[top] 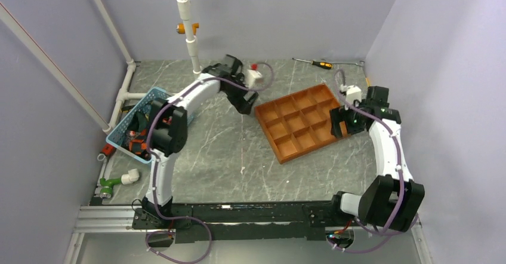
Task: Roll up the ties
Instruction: Move the storage box to the corner of the board.
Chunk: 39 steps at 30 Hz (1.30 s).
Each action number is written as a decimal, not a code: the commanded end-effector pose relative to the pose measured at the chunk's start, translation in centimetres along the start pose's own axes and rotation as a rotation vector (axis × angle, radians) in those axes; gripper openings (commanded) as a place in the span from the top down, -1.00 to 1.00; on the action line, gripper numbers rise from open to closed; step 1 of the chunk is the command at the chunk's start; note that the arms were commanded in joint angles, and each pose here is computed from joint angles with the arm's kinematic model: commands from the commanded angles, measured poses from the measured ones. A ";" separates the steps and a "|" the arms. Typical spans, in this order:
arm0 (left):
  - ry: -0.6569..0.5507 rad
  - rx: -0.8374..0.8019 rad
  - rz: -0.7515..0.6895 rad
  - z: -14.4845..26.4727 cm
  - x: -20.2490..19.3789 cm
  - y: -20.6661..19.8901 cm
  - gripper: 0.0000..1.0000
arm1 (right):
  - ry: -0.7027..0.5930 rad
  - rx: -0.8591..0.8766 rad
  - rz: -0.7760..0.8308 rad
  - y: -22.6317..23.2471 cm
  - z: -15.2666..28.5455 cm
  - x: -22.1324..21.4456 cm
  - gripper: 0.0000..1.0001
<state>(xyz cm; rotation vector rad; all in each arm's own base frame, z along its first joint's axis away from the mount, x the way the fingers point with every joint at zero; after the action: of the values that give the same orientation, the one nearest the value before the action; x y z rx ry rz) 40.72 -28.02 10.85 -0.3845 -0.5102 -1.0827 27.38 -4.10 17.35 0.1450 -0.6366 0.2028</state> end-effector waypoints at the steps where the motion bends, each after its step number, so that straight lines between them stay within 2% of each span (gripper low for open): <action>1: -0.252 0.045 0.163 9.1 1.1 3.9 -0.88 | 0.158 -0.023 0.282 1.3 0.3 -4.4 -0.88; 4: -0.249 0.086 0.116 12.4 -0.8 3.0 -0.90 | 0.318 -0.077 0.347 1.2 0.2 -8.7 -0.69; 8: -0.205 0.167 0.115 15.3 -3.9 1.9 -0.93 | 0.419 -0.086 0.260 2.0 2.2 -10.9 -0.41; 13: -0.202 0.209 0.228 17.7 -7.2 1.9 -0.95 | 0.528 -0.040 0.238 3.5 1.1 -13.7 -0.39; 15: -0.231 0.189 0.278 18.7 -7.5 2.0 -0.96 | 0.556 -0.068 0.297 3.7 -0.3 -13.1 -0.37; 18: -0.261 0.204 0.305 20.0 -7.7 2.3 -0.97 | 0.506 -0.056 0.308 4.8 -2.8 -10.3 -0.38; 22: -0.274 0.273 0.308 21.3 -7.8 2.9 -0.99 | 0.518 -0.083 0.403 6.9 -6.0 -8.3 -0.57; 24: -0.273 0.309 0.319 22.0 -8.1 3.2 -0.99 | 0.458 -0.078 0.322 8.1 -7.5 -6.4 -0.64; 26: -0.273 0.342 0.335 22.6 -8.4 3.4 -0.99 | 0.436 -0.059 0.158 9.7 -9.1 -5.1 -0.78; 29: -0.279 0.403 0.361 23.9 -9.1 3.9 -0.99 | 0.408 -0.048 -0.052 11.4 -11.4 -4.2 -0.79; 34: -0.255 0.476 0.377 25.7 -10.4 4.1 -0.99 | 0.153 -0.025 -0.144 13.2 -13.9 -0.4 -0.87; 39: -0.238 0.523 0.411 26.6 -11.8 4.4 -0.99 | 0.065 -0.010 -0.275 15.0 -17.3 2.8 -0.90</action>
<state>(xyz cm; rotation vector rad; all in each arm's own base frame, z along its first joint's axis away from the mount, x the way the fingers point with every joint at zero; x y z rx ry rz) 35.55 -4.65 25.34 -0.1882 -0.8527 -0.5220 28.96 10.14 5.24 0.0814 -0.3067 0.1200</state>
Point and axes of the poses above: each gripper's point midway between its finger pads, its own z axis back along the fingers, its own y axis along the line the jaws close on, x = y × z, the point moved 3 cm from there along z, back along the fingers, and after that the axes turned 3 degrees about -z, right-handed, at the moved point
